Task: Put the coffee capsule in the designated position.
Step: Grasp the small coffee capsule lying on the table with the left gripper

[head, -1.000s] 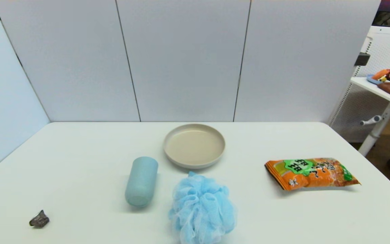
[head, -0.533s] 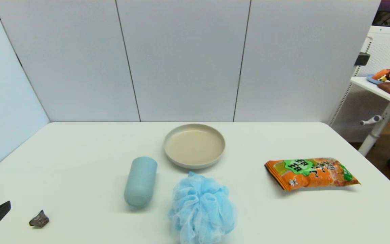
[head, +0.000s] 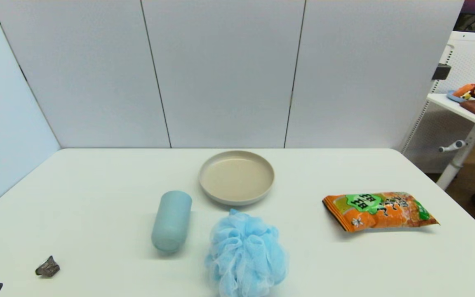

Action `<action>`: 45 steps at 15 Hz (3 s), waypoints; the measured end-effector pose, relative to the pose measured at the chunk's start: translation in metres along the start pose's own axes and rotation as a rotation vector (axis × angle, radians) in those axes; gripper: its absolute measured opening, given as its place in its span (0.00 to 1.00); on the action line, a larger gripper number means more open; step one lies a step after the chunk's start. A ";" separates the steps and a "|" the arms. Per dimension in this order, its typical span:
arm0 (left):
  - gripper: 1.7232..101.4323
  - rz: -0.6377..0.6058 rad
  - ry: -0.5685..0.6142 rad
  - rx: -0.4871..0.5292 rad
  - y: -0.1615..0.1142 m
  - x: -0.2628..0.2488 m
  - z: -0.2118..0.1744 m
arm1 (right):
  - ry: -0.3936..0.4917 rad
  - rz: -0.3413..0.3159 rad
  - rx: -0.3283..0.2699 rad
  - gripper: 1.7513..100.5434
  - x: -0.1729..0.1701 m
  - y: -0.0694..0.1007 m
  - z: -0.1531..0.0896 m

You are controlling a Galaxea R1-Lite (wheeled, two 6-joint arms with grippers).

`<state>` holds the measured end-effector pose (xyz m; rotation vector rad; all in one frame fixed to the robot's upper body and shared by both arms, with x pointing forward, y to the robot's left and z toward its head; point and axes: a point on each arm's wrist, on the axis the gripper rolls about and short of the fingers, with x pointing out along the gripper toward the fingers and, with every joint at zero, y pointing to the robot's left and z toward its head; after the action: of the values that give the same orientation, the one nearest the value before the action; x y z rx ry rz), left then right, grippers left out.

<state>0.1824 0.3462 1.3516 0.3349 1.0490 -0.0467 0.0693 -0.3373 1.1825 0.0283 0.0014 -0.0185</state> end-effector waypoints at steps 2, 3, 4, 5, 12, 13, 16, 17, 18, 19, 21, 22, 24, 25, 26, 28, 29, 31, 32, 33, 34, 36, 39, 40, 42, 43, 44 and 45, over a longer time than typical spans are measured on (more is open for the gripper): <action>0.96 -0.027 0.076 0.049 0.007 0.009 0.012 | 0.000 0.000 0.000 0.97 0.000 0.000 0.000; 0.96 -0.040 0.102 0.059 0.009 0.015 0.018 | 0.000 0.000 0.000 0.97 0.000 0.000 0.000; 0.96 -0.056 0.129 0.065 0.012 0.022 0.024 | 0.000 0.000 0.000 0.97 0.000 0.000 0.000; 0.96 -0.072 0.157 0.069 0.014 0.030 0.030 | 0.000 0.000 0.001 0.97 0.000 0.000 0.000; 0.96 -0.128 0.259 0.074 0.023 0.078 0.059 | 0.000 0.000 0.000 0.97 0.000 0.000 0.000; 0.96 -0.128 0.257 0.066 0.023 0.084 0.061 | 0.000 0.000 0.000 0.97 0.000 0.000 0.000; 0.96 -0.125 0.256 0.037 0.021 0.106 0.063 | 0.000 0.000 0.001 0.97 0.000 0.000 0.000; 0.96 -0.123 0.254 0.033 0.020 0.111 0.062 | 0.000 0.000 0.001 0.97 0.000 0.000 0.000; 0.96 -0.124 0.256 0.031 0.020 0.116 0.062 | 0.000 0.000 0.001 0.97 0.000 0.000 0.000; 0.96 -0.130 0.271 0.029 0.019 0.120 0.060 | 0.000 0.000 0.001 0.97 0.000 0.000 0.000; 0.96 -0.138 0.289 0.030 0.018 0.125 0.060 | 0.000 0.000 0.001 0.97 0.000 0.000 0.000; 0.96 -0.141 0.298 0.031 0.018 0.128 0.060 | 0.000 0.000 0.001 0.97 0.000 0.000 0.000; 0.96 -0.146 0.307 0.038 0.019 0.133 0.062 | 0.000 0.001 0.001 0.97 0.000 0.000 0.000; 0.96 -0.146 0.306 0.044 0.019 0.135 0.063 | 0.000 0.000 0.001 0.97 0.000 0.000 0.000; 0.96 -0.147 0.305 0.052 0.019 0.137 0.064 | 0.000 0.000 0.000 0.97 0.000 0.000 0.000; 0.96 -0.153 0.306 0.089 0.021 0.141 0.065 | 0.000 0.000 0.000 0.97 0.000 0.000 0.000; 0.96 -0.156 0.308 0.108 0.024 0.143 0.065 | 0.000 0.000 0.001 0.97 0.000 0.000 0.000; 0.96 -0.155 0.304 0.130 0.026 0.147 0.065 | 0.000 0.000 0.000 0.97 0.000 0.000 0.000; 0.96 -0.156 0.302 0.142 0.027 0.149 0.066 | 0.000 0.000 0.001 0.97 0.000 0.000 0.000; 0.96 -0.158 0.305 0.146 0.028 0.150 0.066 | 0.000 0.000 0.000 0.97 0.000 0.000 0.000; 0.96 -0.160 0.308 0.146 0.028 0.151 0.066 | 0.000 0.000 0.001 0.97 0.000 0.000 0.000; 0.96 -0.164 0.316 0.147 0.028 0.154 0.066 | 0.000 0.000 0.001 0.97 0.000 0.000 0.000; 0.96 -0.164 0.316 0.148 0.028 0.159 0.068 | 0.000 0.000 0.001 0.97 0.000 0.000 0.000; 0.96 -0.165 0.317 0.148 0.028 0.160 0.068 | 0.000 0.000 0.001 0.97 0.000 0.000 0.000; 0.96 -0.166 0.321 0.147 0.028 0.161 0.068 | 0.000 0.000 0.000 0.97 0.000 0.000 0.000; 0.96 -0.168 0.322 0.148 0.028 0.161 0.068 | 0.000 0.000 0.000 0.97 0.000 0.000 0.000; 0.96 -0.174 0.321 0.147 0.028 0.162 0.068 | 0.000 0.000 0.000 0.97 0.000 0.000 0.000; 0.96 -0.185 0.315 0.144 0.028 0.162 0.068 | 0.000 0.000 0.000 0.97 0.000 0.000 0.000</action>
<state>0.3264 0.3722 1.2507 0.3829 1.3912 -0.2432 0.0693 -0.3373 1.1825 0.0287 0.0014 -0.0185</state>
